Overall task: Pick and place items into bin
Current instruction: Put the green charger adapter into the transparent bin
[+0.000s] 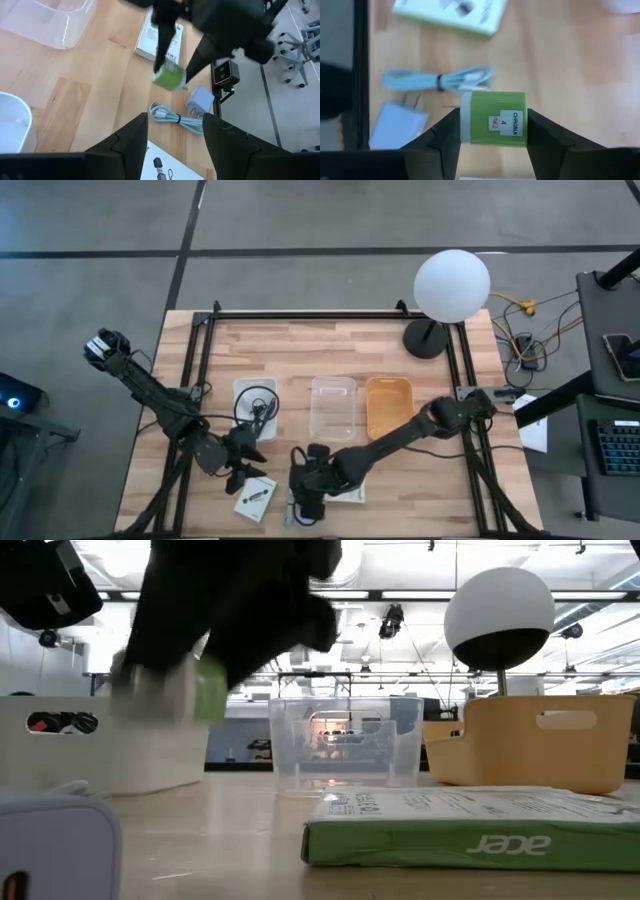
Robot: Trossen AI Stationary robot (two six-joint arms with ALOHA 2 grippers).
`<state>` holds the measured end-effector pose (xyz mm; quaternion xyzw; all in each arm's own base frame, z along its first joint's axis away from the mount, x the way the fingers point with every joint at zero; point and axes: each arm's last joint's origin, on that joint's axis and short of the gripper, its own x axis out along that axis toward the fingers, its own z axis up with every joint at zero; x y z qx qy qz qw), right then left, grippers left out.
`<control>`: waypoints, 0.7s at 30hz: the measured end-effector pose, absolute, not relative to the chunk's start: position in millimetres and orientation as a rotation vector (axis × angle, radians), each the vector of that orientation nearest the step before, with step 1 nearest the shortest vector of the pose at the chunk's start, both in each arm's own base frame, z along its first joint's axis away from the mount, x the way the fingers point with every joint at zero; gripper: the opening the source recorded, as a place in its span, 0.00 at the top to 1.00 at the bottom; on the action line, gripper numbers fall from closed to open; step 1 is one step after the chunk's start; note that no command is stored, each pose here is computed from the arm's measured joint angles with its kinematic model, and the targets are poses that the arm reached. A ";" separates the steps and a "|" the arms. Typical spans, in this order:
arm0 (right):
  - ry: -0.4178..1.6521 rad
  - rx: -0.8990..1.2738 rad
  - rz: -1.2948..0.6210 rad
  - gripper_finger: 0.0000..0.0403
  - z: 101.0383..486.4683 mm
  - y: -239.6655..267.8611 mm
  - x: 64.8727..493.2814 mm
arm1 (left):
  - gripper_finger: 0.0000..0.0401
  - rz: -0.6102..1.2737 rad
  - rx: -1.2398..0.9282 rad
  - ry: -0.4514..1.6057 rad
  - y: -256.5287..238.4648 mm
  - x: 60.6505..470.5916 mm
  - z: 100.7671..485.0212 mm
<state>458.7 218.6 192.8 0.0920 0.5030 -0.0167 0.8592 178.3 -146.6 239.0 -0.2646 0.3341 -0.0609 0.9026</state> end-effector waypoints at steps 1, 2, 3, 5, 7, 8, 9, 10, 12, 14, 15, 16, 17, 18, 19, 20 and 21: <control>1.046 0.200 -0.078 0.59 202.0 216.9 457.3 | 0.57 -0.126 -0.548 0.690 -146.6 178.4 239.1; 1.033 0.209 -0.121 0.59 212.3 215.0 455.6 | 0.57 -0.126 -0.547 0.691 -146.6 178.4 239.0; 1.018 0.220 -0.168 0.59 224.1 212.8 453.1 | 0.57 -0.126 -0.548 0.690 -146.6 178.4 239.0; 0.996 0.244 -0.295 0.57 250.2 206.6 443.5 | 0.57 -0.126 -0.548 0.691 -146.6 178.3 239.0; 1.003 0.252 -0.455 0.54 271.6 197.7 428.7 | 0.57 -0.126 -0.548 0.690 -146.6 178.4 239.0; 1.019 0.260 -0.530 0.53 281.2 192.1 420.5 | 0.57 -0.126 -0.548 0.690 -146.6 178.4 239.0; 1.044 0.260 -0.598 0.53 286.6 186.8 413.1 | 0.57 -0.126 -0.548 0.690 -146.6 178.4 239.0; 1.076 0.253 -0.662 0.52 291.2 180.5 404.5 | 0.57 -0.126 -0.548 0.690 -146.6 178.3 239.1; 1.102 0.255 -0.728 0.53 294.7 169.9 395.6 | 0.57 -0.126 -0.548 0.690 -146.6 178.3 239.1; 1.113 0.240 -0.698 0.54 297.1 159.6 393.5 | 0.57 -0.125 -0.548 0.689 -146.5 178.4 239.1; 1.130 0.233 -0.672 0.54 293.7 153.0 396.7 | 0.57 -0.123 -0.547 0.687 -146.4 178.4 239.2; 1.143 0.236 -0.649 0.54 289.7 145.8 401.0 | 0.57 -0.123 -0.548 0.686 -146.4 178.4 239.4; 1.180 0.225 -0.646 0.54 282.9 136.6 403.6 | 0.57 -0.122 -0.548 0.686 -146.4 178.4 239.4; 1.240 0.203 -0.653 0.54 272.4 125.4 405.1 | 0.57 -0.122 -0.548 0.685 -146.4 178.4 239.4; 1.289 0.199 -0.662 0.54 260.4 114.5 407.9 | 0.57 -0.125 -0.553 0.678 -146.7 178.8 240.1; 1.297 0.216 -0.662 0.54 249.5 103.8 413.1 | 0.57 -0.127 -0.554 0.676 -146.8 178.9 240.3; 1.297 0.234 -0.651 0.54 239.7 94.3 418.2 | 0.57 -0.125 -0.552 0.678 -146.7 178.7 240.1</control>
